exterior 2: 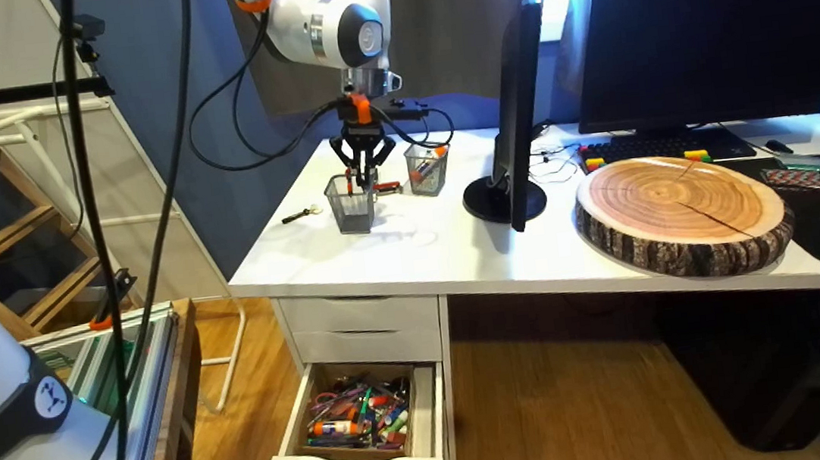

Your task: Lift the orange and black pens, put them on the stationary holder, put the orange pen to the left and black pen to the right

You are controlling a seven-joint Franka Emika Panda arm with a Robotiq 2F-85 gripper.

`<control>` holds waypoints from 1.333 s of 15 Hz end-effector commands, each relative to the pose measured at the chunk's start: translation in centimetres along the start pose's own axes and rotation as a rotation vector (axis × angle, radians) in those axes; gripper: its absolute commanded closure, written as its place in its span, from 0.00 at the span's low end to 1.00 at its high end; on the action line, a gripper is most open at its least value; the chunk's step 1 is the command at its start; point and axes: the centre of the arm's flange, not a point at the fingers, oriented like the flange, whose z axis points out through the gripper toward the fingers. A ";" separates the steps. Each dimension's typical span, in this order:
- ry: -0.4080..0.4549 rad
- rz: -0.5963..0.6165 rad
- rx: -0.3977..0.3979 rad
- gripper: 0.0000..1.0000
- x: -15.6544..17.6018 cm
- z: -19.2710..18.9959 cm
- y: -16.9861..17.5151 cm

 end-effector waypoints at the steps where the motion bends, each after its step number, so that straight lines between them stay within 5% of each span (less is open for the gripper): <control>1: -0.026 0.013 0.010 0.74 0.9 0.0 0.3; 2: -0.027 0.015 0.011 0.60 0.9 0.0 0.3; 11: -0.020 0.023 -0.016 0.02 0.4 -1.0 0.2; 20: 0.035 0.133 -0.032 0.00 -1.9 -8.0 -2.5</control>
